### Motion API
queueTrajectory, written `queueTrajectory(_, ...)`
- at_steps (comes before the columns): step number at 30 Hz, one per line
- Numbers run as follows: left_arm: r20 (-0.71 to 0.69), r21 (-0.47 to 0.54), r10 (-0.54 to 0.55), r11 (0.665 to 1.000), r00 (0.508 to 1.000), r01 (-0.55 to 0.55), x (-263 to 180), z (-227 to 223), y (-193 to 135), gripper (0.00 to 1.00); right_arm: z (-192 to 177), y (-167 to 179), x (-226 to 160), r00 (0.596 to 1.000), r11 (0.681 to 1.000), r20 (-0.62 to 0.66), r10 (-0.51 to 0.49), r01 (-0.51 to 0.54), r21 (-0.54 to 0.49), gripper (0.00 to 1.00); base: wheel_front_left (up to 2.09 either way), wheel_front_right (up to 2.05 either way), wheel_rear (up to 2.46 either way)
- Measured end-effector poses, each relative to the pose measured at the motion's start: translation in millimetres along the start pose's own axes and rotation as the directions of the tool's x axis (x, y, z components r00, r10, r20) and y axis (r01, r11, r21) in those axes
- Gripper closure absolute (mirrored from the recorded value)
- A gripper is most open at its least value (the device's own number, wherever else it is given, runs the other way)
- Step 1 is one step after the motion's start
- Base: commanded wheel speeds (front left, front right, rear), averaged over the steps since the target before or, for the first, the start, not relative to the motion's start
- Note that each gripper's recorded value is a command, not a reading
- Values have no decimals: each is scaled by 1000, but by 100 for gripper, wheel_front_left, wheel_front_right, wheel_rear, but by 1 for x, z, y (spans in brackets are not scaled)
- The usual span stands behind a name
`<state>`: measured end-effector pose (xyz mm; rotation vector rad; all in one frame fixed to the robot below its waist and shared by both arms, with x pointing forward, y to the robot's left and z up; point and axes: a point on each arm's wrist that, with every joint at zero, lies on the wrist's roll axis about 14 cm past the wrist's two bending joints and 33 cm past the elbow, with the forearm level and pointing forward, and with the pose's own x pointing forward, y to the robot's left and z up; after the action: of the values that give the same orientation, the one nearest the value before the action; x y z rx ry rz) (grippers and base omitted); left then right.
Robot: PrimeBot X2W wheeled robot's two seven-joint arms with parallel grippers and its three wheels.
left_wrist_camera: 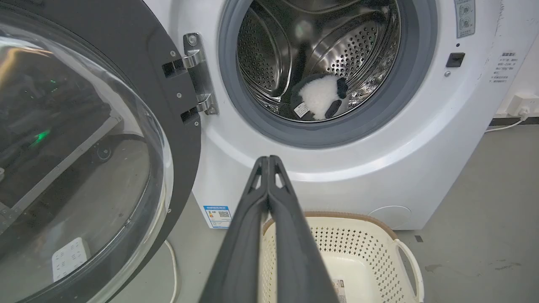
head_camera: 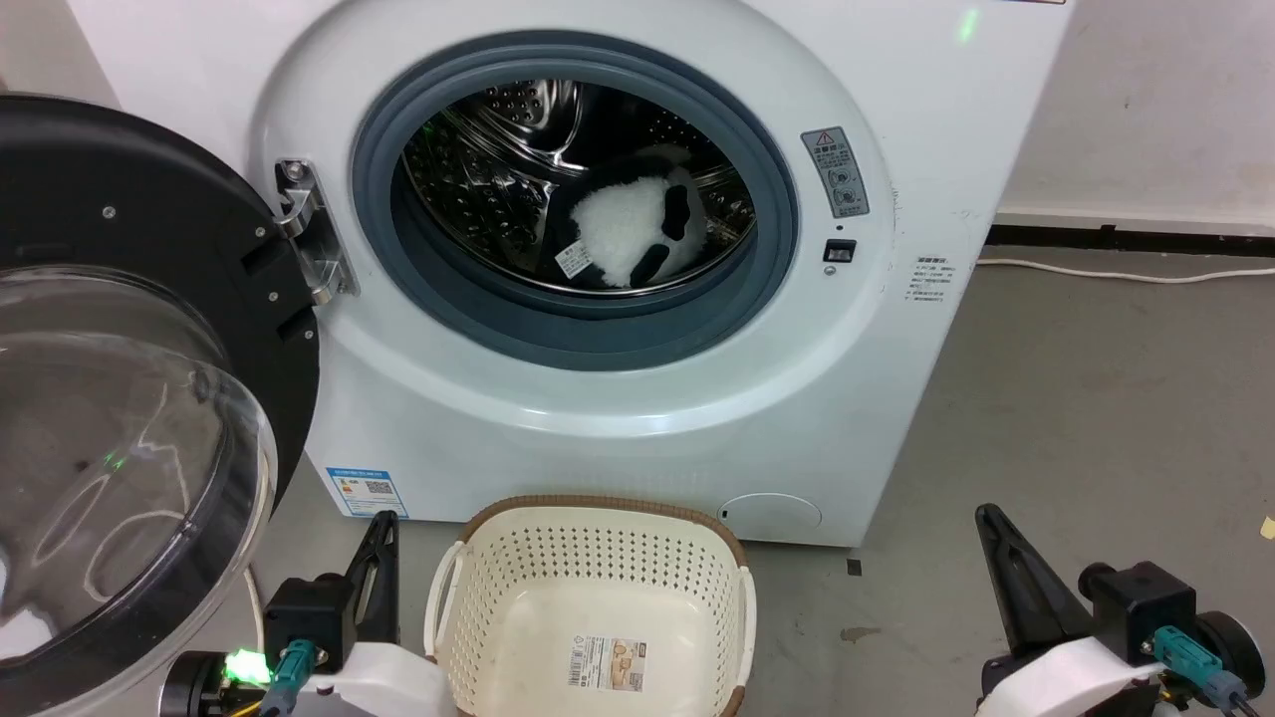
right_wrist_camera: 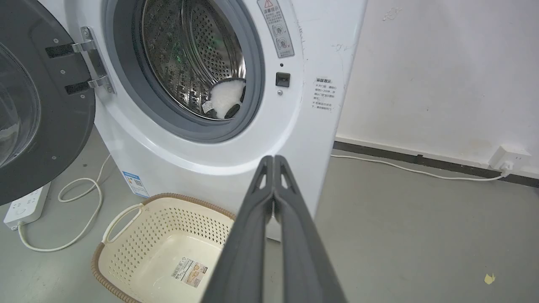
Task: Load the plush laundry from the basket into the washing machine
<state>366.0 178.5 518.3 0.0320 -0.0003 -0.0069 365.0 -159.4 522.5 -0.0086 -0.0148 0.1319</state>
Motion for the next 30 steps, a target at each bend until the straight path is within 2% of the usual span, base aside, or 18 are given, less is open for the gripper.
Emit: queueTrajectory(30,-21,16,11,1000,1000,-10,3,3,0,100,-1,-1,4,999,1000,-34,-1,0,-30,100,0,0,0)
